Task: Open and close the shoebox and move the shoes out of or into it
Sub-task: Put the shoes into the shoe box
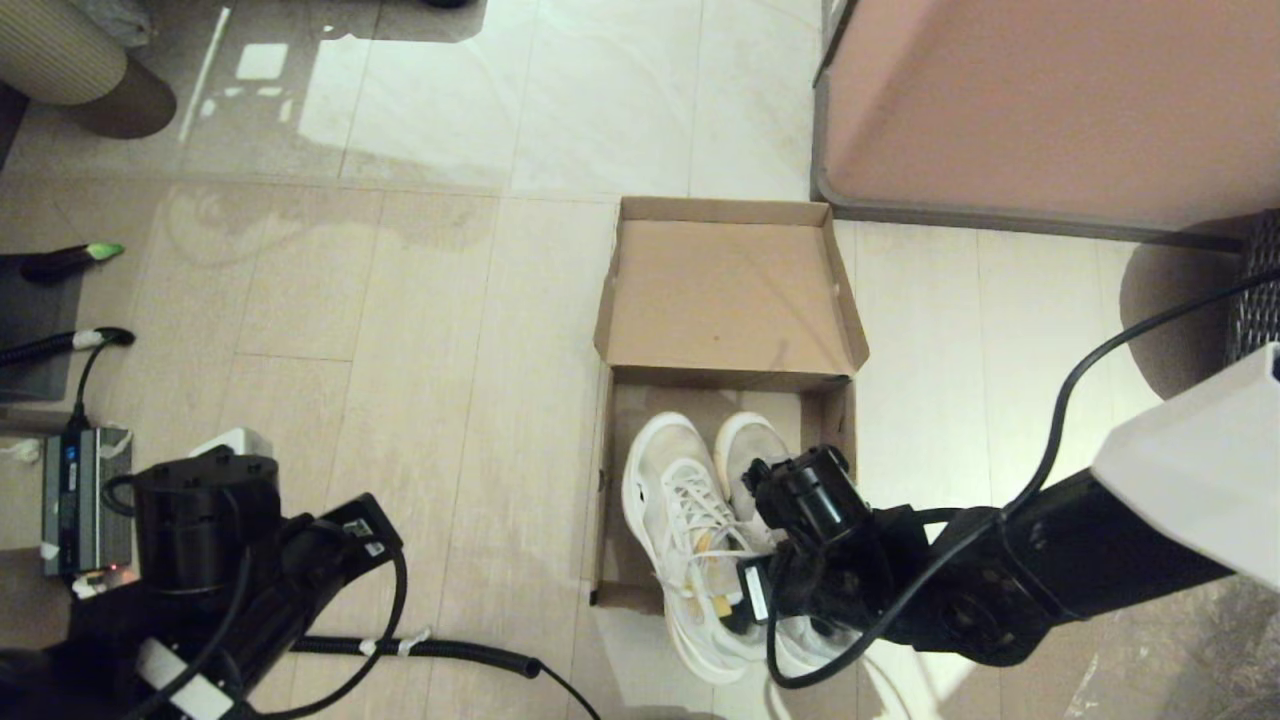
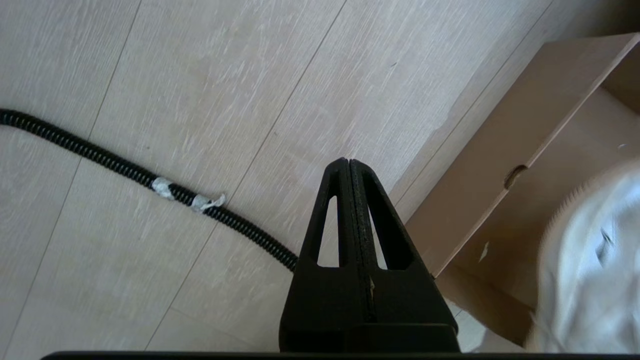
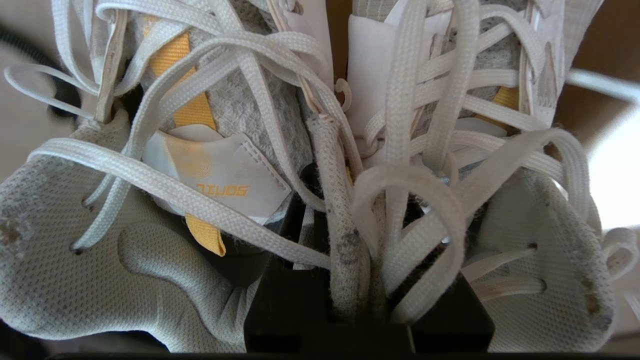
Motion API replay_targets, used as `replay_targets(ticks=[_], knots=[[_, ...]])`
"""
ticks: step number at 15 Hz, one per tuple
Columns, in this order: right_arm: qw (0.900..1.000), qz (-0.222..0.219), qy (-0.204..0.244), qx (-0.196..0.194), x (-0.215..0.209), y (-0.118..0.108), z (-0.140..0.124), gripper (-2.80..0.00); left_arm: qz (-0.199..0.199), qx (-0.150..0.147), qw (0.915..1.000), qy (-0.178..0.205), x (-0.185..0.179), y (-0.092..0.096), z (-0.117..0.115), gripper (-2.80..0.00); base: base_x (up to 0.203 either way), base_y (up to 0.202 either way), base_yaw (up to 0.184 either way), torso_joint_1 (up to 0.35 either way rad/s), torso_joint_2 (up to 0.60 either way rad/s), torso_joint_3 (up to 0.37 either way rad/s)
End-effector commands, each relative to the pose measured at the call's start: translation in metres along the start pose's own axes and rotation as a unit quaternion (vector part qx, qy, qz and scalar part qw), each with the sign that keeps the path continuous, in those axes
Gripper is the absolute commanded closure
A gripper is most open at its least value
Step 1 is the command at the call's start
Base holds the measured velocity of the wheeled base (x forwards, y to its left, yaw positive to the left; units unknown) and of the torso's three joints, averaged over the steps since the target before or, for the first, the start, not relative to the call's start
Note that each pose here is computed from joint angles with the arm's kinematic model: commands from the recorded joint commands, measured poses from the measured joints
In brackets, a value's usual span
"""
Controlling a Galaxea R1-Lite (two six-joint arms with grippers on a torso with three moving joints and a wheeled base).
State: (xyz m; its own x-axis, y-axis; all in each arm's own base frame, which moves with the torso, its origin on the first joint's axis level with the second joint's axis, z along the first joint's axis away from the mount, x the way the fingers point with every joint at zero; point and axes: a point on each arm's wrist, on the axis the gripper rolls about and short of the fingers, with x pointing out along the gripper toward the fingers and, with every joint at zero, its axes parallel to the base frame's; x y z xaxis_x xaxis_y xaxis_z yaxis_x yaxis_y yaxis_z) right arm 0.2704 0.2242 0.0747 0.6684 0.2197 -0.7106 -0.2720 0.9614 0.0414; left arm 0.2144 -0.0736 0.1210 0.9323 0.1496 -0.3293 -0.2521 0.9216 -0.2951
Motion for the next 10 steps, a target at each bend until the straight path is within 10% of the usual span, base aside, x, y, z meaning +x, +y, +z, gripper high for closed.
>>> replay_targets(ticks=[1,9,10], knots=[[1.0,-0.012,0.016,0.005,0.031,0.007,-0.008,0.0,0.001,-0.002,1.0,0.0,-0.001,0.001,-0.001,0.0,0.0,0.0,0.0,0.0,0.0,0.0],[0.999,-0.04,-0.003,0.028,0.068,0.004,-0.009,0.0,0.006,0.001,1.0,0.006,-0.007,0.008,-0.005,0.0,0.0,0.0,0.0,0.0,0.0,0.0],[0.999,-0.038,-0.013,0.033,0.069,0.003,-0.005,-2.8,0.006,0.001,1.0,0.006,-0.007,0.008,-0.005,0.0,0.0,0.0,0.0,0.0,0.0,0.0]])
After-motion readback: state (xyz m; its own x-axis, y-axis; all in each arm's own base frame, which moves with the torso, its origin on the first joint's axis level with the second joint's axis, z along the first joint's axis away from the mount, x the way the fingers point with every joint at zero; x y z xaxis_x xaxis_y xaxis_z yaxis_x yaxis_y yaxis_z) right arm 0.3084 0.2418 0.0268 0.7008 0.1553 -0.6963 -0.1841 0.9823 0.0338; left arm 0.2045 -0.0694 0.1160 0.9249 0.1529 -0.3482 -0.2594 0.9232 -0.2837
